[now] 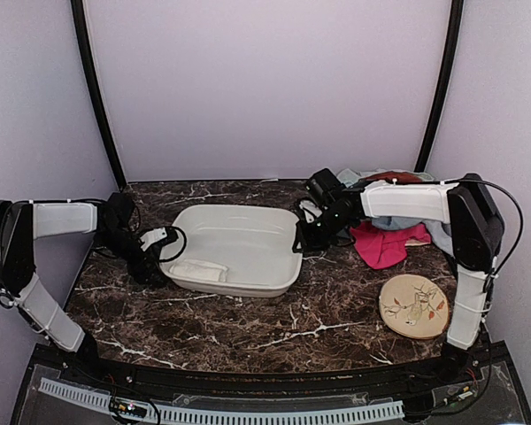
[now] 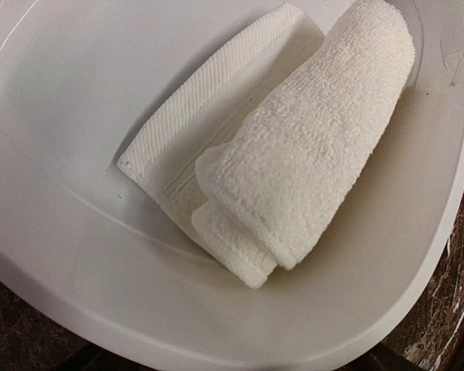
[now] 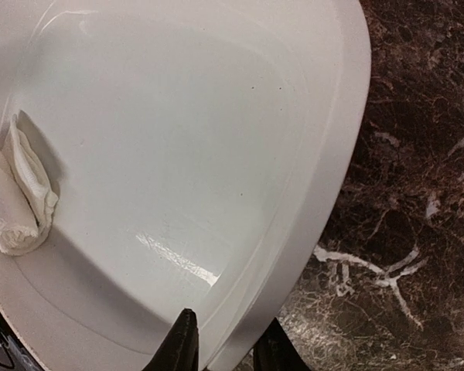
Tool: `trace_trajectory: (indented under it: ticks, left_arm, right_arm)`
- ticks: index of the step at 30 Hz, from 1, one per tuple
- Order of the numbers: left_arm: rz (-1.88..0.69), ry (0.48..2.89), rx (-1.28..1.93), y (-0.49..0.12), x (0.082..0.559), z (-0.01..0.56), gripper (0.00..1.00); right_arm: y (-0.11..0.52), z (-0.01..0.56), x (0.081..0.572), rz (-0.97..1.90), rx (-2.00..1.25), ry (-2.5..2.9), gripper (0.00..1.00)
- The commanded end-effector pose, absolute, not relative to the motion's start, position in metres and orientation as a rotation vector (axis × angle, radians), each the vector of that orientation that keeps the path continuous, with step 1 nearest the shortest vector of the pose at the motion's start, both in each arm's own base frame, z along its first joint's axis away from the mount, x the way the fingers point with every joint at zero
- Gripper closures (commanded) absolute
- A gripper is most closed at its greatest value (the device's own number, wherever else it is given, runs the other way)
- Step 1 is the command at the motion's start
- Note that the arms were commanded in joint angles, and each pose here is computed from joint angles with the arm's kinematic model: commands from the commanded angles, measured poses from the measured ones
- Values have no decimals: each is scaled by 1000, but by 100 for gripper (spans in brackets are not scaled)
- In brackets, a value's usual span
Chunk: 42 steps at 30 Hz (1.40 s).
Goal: Roll the towels
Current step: Move the bin to the corner of the board.
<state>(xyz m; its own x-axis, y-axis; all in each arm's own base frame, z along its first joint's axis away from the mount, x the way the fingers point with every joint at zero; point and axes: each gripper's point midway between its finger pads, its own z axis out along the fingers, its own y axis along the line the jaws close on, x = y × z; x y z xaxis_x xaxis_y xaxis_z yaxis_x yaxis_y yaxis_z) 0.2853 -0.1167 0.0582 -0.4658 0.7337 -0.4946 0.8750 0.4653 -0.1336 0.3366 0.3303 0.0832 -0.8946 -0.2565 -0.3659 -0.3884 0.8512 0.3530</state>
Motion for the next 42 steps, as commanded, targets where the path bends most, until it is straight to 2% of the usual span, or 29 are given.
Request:
trace_trajectory:
  ticks: [1, 18, 27, 31, 32, 33, 34, 39, 42]
  left_arm:
    - [-534, 2295, 1298, -126, 317, 69, 18]
    - [-509, 2281, 1247, -148, 422, 64, 19]
    - [-469, 2269, 1267, -166, 462, 61, 18]
    - [-438, 2298, 1273, -161, 460, 57, 15]
    - [-412, 2309, 1272, -157, 460, 56, 12]
    - [-383, 2317, 1272, -153, 460, 55, 6]
    - [-353, 2325, 1265, -149, 461, 56, 1]
    - [-256, 2302, 1201, -127, 461, 91, 1]
    - [-185, 2271, 1148, -109, 457, 119, 1]
  right_arm:
    - [335, 87, 370, 598, -513, 2659, 76]
    - [321, 79, 492, 524, -423, 2608, 76]
    - [311, 68, 532, 547, -357, 2571, 69]
    - [307, 73, 539, 524, -349, 2545, 58]
    - [305, 78, 541, 500, -350, 2535, 47]
    - [301, 85, 542, 474, -349, 2524, 19]
    - [296, 93, 543, 435, -345, 2514, 2]
    - [253, 153, 537, 224, -282, 2415, 0]
    - [213, 203, 516, 90, -147, 2326, 0]
